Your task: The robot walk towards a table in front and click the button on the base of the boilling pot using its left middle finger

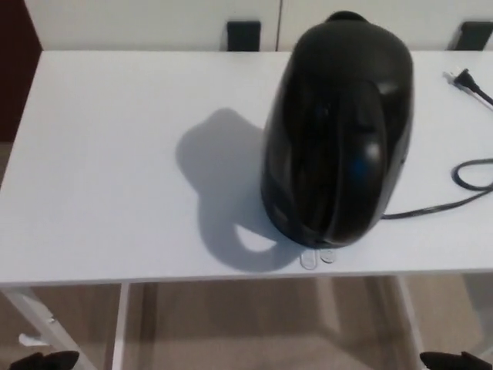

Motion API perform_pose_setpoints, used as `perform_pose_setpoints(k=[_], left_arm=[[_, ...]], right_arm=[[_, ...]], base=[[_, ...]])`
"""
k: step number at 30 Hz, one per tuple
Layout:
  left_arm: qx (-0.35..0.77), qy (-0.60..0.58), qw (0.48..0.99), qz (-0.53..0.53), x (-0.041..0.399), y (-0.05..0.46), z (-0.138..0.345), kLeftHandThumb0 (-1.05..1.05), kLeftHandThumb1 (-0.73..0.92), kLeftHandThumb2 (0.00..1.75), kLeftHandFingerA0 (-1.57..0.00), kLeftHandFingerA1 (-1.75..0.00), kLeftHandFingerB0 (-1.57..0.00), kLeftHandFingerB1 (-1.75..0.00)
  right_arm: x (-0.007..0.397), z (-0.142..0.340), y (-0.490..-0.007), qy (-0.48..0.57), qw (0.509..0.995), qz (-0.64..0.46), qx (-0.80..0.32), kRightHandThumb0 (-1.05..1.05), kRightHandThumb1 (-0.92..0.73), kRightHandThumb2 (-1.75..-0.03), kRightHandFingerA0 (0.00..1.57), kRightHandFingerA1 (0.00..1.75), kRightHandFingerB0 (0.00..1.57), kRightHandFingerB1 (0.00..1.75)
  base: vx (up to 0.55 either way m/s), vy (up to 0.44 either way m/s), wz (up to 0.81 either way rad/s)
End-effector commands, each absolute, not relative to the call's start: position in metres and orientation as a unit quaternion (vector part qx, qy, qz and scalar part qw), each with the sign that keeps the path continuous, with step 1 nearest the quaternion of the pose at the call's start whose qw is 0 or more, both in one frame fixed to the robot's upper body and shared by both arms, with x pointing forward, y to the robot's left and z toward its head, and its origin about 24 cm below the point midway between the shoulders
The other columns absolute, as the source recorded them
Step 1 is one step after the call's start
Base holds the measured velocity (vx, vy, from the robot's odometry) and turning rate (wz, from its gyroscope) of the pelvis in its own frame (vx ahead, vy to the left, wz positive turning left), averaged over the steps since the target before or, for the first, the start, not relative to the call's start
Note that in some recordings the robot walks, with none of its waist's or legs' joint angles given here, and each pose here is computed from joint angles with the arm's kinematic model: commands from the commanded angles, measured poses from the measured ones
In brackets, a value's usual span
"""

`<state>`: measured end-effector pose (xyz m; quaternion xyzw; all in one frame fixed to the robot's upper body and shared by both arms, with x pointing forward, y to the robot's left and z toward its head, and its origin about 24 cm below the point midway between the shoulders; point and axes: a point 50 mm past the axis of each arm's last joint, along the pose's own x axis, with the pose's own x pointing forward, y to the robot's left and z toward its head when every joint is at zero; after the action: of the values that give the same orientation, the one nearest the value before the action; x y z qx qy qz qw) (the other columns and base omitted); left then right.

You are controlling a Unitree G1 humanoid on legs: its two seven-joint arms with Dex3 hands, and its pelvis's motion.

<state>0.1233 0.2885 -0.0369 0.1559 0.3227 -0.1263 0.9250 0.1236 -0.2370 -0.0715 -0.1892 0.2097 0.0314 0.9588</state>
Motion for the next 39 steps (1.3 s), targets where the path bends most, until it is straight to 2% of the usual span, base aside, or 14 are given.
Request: perform_pose_setpoints(k=[1,8,9,14,15,27,39], left_arm=[[0.170,0.323,0.921,-0.136,0.124,0.290,-0.035,-0.20,0.55,0.58,-0.26,-0.41,-0.27,-0.33],[0.180,0.321,0.919,-0.141,0.126,0.289,-0.036,-0.20,0.55,0.58,-0.28,-0.42,-0.28,-0.34],[0.185,0.320,0.918,-0.144,0.126,0.289,-0.036,-0.13,0.38,0.85,-0.20,-0.54,-0.16,-0.50],[0.186,0.321,0.917,-0.145,0.126,0.288,-0.037,-0.13,0.38,0.85,-0.21,-0.54,-0.16,-0.49],[0.195,0.322,0.913,-0.158,0.124,0.286,-0.036,-0.24,0.52,0.58,-0.29,-0.41,-0.26,-0.34],[0.207,0.311,0.900,-0.223,0.119,0.263,-0.033,-0.28,0.51,0.61,-0.30,-0.41,-0.26,-0.35],[0.218,0.299,0.891,-0.261,0.117,0.254,-0.033,-0.35,0.49,0.63,-0.30,-0.42,-0.23,-0.36]], right_arm=[[0.121,-0.070,-0.243,0.212,0.957,0.023,-0.198,-0.06,-0.47,-0.53,0.68,0.55,0.52,0.48],[0.124,-0.070,-0.242,0.211,0.957,0.022,-0.197,-0.05,-0.47,-0.53,0.67,0.54,0.53,0.47],[0.124,-0.069,-0.242,0.211,0.957,0.023,-0.200,-0.06,-0.47,-0.53,0.67,0.54,0.53,0.48],[0.125,-0.069,-0.243,0.208,0.957,0.024,-0.203,-0.07,-0.47,-0.52,0.68,0.54,0.54,0.48],[0.125,-0.069,-0.243,0.210,0.957,0.026,-0.201,-0.08,-0.48,-0.53,0.67,0.54,0.54,0.48],[0.128,-0.067,-0.243,0.205,0.956,0.031,-0.205,-0.09,-0.49,-0.54,0.66,0.55,0.54,0.49],[0.138,-0.065,-0.241,0.200,0.958,0.035,-0.203,-0.06,-0.49,-0.54,0.67,0.56,0.55,0.49]], base=[[0.00,0.000,0.00],[0.01,-0.081,-0.03],[0.08,-0.084,0.06],[0.01,-0.034,-0.03],[0.00,0.000,0.00],[-0.01,0.182,-0.04],[-0.01,-0.073,0.04]])
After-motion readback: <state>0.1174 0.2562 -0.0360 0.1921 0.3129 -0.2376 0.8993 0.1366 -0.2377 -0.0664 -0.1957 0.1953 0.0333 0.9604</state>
